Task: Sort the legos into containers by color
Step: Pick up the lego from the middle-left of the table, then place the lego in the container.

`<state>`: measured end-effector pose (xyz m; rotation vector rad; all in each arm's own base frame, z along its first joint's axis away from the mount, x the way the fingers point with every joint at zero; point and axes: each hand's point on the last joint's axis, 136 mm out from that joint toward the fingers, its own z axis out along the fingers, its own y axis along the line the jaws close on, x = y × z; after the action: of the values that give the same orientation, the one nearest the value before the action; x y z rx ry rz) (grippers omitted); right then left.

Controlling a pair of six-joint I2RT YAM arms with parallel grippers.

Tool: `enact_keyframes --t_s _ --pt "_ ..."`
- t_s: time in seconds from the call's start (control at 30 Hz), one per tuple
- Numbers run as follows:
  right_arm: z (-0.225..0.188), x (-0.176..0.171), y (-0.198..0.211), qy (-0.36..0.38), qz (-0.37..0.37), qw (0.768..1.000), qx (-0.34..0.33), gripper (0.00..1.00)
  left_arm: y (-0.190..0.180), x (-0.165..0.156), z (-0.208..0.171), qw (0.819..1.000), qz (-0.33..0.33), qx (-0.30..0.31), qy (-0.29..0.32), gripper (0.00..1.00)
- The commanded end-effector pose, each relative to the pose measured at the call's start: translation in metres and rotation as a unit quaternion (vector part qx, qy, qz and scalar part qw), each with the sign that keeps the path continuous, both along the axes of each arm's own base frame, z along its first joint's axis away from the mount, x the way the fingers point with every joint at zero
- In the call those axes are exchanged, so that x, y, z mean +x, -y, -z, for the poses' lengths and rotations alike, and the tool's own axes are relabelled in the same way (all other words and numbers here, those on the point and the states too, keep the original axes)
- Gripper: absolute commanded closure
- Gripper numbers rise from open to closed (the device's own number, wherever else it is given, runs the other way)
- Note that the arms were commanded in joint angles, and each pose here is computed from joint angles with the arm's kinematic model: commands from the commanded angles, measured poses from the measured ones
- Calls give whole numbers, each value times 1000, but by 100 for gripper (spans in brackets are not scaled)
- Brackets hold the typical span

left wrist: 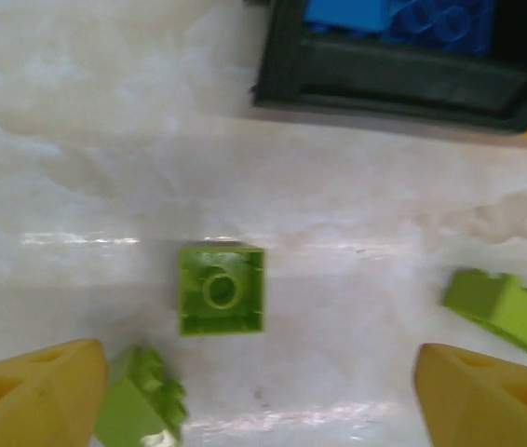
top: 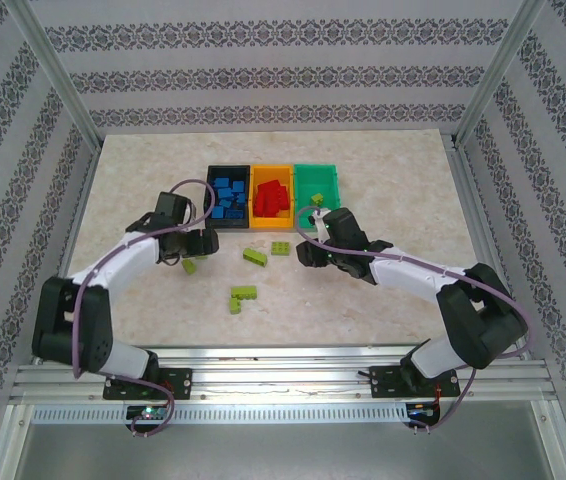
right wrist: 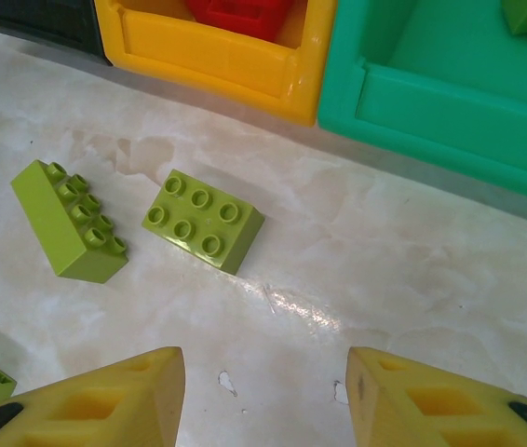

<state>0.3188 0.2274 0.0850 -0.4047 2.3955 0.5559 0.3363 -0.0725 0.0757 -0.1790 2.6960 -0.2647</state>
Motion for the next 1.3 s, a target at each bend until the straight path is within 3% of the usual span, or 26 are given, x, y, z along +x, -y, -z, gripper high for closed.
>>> enact_keyframes --t_s 0.0,0.17,0.37,0.57,0.7,1.03,1.27 --pt "-10 3 8 22 11 1000 4 50 -10 -18 16 995 22 65 -70 22" --pt "-13 3 12 26 16 1000 8 50 6 -9 31 991 52 82 -94 25" --pt "-14 4 15 26 21 999 12 50 5 -3 50 976 75 151 -136 38" --pt "-14 4 16 26 22 999 14 50 12 -1 50 976 86 146 -139 65" --pt "-15 5 17 28 26 999 16 50 24 2 37 979 95 136 -118 70" --pt "-26 12 50 27 88 992 87 50 133 18 -20 981 182 58 -35 72" --pt "-27 17 82 25 141 984 108 50 210 52 -54 975 221 -10 19 72"
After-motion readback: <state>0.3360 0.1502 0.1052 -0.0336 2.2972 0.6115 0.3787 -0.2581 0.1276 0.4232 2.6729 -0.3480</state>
